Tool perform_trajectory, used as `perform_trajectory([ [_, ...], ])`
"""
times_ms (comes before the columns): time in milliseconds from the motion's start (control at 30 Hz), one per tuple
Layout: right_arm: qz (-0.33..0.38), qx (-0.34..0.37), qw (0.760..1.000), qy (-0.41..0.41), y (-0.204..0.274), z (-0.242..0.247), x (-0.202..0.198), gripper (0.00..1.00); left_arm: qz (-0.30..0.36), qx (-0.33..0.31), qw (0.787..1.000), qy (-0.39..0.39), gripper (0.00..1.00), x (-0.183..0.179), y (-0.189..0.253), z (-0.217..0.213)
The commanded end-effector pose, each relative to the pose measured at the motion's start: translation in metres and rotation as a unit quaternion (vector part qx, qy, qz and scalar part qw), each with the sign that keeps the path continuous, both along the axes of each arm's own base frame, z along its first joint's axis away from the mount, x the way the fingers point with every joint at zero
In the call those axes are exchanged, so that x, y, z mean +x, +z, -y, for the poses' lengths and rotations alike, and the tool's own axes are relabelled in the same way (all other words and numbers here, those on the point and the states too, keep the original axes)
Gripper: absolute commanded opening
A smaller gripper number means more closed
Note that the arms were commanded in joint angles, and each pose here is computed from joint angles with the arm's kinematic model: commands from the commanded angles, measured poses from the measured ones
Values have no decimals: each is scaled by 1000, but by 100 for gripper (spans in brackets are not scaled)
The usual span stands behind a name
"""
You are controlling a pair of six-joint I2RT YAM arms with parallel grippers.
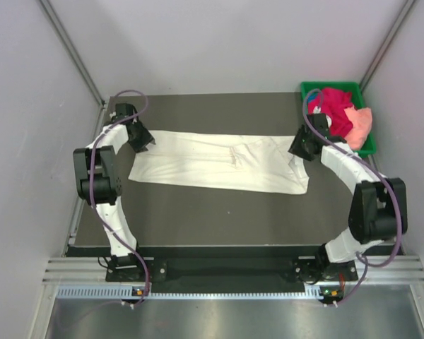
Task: Fold and stack the t-shirts
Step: Fold the tshirt
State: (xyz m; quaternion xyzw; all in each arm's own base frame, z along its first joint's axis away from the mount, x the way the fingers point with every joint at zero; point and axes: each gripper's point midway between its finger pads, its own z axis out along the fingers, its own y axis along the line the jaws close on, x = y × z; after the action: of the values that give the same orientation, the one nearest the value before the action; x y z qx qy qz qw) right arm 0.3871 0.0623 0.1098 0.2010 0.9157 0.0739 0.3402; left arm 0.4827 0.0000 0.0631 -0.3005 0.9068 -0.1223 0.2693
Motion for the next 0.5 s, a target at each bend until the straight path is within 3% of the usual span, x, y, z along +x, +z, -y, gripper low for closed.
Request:
perform_trajectory([
  [0,36,-22,999,5,14,2,45,40,11,-1,1000,-2,48,22,-5,-4],
  [300,21,-86,996,5,-14,20,99,45,-108,93,984,108,48,-3,-51,-72],
  [400,17,-95,995,5,-22,26,105,44,-99,79,984,123,47,-2,-48,-79],
  [467,20,-90,996,14,-27,24,109,45,-54,52,993,94,47,13,-31,-68],
])
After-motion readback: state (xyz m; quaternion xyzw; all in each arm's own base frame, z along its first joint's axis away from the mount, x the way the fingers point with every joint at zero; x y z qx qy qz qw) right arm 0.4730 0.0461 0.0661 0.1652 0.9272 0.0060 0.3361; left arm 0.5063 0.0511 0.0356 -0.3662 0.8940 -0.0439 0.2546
